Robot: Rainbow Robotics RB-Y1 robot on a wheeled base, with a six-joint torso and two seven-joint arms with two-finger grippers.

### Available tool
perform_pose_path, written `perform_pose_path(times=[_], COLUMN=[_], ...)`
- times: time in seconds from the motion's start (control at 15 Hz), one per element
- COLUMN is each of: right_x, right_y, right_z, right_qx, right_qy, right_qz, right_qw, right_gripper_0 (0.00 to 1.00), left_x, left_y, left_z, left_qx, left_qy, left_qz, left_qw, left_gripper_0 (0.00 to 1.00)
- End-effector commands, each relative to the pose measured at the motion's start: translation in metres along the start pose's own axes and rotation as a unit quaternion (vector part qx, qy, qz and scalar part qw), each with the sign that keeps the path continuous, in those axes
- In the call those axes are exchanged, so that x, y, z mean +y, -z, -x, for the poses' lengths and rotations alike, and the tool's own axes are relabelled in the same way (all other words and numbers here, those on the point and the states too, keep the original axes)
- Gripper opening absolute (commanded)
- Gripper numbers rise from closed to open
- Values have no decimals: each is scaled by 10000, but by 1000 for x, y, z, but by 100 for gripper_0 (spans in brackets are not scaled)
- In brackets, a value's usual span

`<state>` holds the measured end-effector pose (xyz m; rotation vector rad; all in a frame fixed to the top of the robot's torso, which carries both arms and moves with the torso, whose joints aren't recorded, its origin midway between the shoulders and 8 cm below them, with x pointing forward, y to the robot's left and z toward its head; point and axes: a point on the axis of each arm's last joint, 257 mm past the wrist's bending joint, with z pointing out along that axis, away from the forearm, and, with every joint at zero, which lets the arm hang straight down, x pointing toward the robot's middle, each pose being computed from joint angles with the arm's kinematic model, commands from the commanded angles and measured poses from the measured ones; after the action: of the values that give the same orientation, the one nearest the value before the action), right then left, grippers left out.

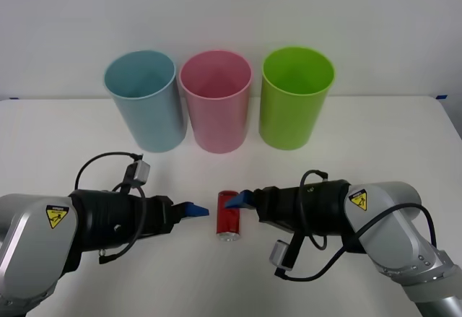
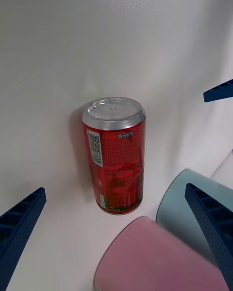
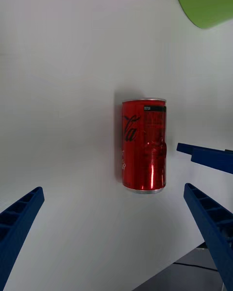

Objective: Put cans in the blue bin and PET bottles in the pink bin and trash in the green bin.

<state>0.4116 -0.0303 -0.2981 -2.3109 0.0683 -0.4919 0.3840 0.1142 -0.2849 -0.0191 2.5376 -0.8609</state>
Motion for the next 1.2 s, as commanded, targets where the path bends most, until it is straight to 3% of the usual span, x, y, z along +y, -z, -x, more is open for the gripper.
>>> perform_pose_path(times=[0.07,0.8,1.2], right_x=[0,0,0], right_y=[0,0,0], right_z=[0,0,0], right_qx=[0,0,0], right_qy=[0,0,0], right_qz=[0,0,0], right_qw=[10000,10000,10000], right_gripper_0=[100,100,100], left_x=[0,8,8], left_y=[0,22,42], left_z=[0,4,9], left_qx=[8,80,-16], left_qy=[7,33,-4], left_qz=[-5,-191,-522], left_qw=[10000,9998,9986], left_gripper_0=[100,100,100])
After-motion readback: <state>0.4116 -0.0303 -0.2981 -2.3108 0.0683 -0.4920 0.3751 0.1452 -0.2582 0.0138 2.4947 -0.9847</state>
